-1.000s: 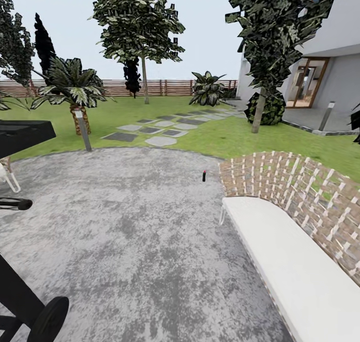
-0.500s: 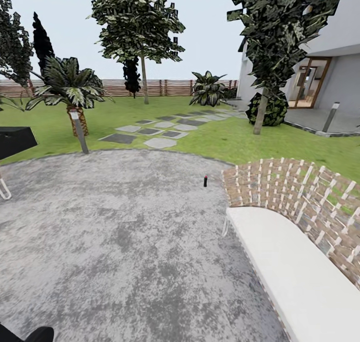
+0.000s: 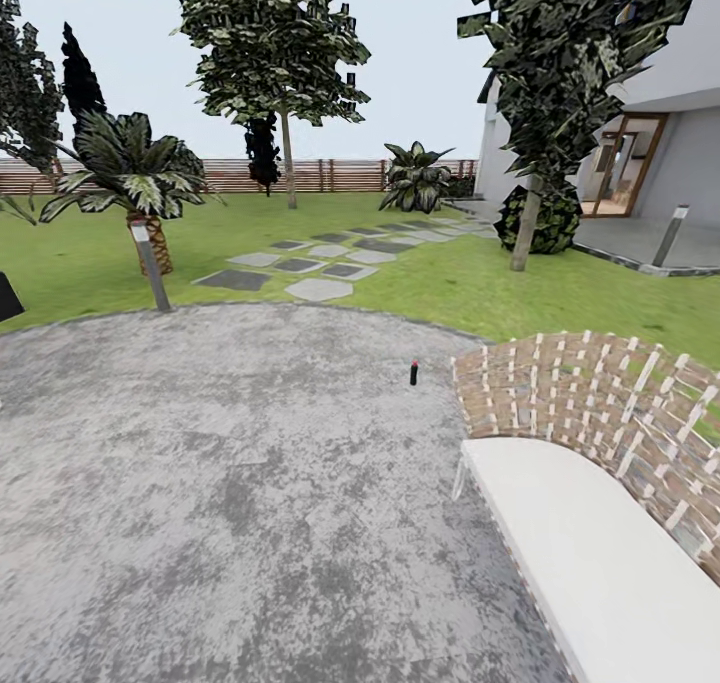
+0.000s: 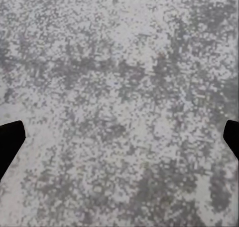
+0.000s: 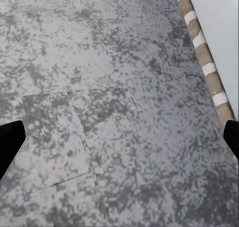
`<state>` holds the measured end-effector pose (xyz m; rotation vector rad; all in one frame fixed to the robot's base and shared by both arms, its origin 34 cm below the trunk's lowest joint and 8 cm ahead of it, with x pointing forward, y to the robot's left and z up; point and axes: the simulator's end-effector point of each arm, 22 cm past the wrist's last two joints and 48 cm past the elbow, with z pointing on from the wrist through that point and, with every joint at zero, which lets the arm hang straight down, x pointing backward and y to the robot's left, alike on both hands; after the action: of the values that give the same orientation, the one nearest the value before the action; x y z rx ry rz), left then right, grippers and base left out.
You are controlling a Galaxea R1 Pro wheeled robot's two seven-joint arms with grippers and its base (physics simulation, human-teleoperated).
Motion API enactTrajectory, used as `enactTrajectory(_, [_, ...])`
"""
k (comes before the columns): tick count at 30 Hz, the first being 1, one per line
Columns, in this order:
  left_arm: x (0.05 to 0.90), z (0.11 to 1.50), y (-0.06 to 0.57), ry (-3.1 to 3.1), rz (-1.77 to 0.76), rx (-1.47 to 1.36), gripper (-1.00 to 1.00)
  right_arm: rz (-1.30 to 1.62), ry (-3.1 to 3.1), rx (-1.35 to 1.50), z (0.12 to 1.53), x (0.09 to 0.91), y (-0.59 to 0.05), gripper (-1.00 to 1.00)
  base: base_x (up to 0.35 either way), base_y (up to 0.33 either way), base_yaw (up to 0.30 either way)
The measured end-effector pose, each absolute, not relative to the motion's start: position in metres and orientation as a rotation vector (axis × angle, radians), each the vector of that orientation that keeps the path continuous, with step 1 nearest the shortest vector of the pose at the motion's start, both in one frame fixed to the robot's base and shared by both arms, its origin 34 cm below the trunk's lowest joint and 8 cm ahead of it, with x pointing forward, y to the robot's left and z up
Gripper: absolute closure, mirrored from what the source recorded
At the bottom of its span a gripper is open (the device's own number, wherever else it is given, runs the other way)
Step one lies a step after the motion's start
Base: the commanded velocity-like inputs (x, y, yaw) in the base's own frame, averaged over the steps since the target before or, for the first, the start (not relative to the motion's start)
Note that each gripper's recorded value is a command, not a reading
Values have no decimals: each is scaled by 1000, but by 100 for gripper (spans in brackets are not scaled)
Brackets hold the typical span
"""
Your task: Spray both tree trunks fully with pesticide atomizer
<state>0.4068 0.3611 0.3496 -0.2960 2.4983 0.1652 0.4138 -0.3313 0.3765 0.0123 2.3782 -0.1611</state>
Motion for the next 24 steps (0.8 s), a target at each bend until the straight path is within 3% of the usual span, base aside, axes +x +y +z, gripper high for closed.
enactTrajectory(18, [407, 350, 361, 2498, 165, -296, -100, -161, 2374, 14, 378, 415, -332, -100, 337, 35, 2])
enactTrajectory(24, [407, 350, 361, 2498, 165, -297, -100, -160, 2372, 16, 378, 416, -331, -100, 336, 85, 179])
